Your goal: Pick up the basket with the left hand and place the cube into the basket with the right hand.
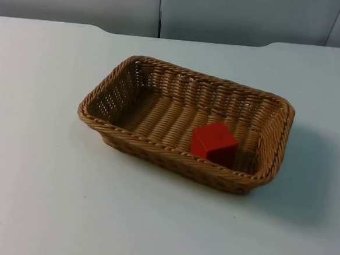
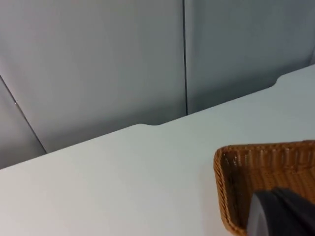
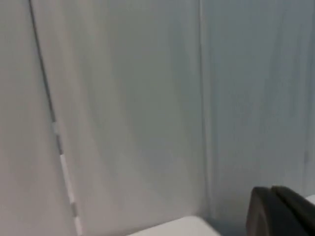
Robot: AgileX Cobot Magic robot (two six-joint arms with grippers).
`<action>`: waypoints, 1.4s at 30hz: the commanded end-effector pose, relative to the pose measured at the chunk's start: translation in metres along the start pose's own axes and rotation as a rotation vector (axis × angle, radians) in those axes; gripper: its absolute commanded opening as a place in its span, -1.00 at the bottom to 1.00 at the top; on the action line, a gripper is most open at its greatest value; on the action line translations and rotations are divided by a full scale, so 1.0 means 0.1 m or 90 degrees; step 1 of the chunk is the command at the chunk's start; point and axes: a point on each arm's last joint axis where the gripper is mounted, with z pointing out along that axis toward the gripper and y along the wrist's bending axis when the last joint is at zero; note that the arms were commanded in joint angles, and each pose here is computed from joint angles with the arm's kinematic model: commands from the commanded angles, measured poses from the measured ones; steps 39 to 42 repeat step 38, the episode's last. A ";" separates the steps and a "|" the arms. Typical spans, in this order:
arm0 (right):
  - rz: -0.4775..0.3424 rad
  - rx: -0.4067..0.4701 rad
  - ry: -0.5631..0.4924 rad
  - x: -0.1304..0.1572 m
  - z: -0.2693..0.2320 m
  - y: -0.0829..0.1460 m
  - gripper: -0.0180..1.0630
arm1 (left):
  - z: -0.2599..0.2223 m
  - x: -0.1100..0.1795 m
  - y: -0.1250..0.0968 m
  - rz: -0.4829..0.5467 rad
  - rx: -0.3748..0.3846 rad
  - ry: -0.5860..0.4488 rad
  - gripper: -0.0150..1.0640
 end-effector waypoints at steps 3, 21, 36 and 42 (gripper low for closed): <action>0.040 -0.134 0.051 0.25 -0.19 0.13 -0.97 | -0.24 0.38 -0.11 0.005 0.002 -0.032 -0.97; -0.109 -0.327 0.260 1.01 -0.45 0.19 -0.97 | -0.83 1.53 -0.38 0.007 -0.014 -0.052 -0.97; -0.123 -0.335 0.329 1.40 -0.25 0.27 -0.97 | -0.72 1.71 -0.34 -0.040 -0.041 0.013 -0.97; -0.124 -0.335 0.328 1.40 -0.25 0.27 -0.97 | -0.69 1.78 -0.35 -0.049 -0.036 0.049 -0.97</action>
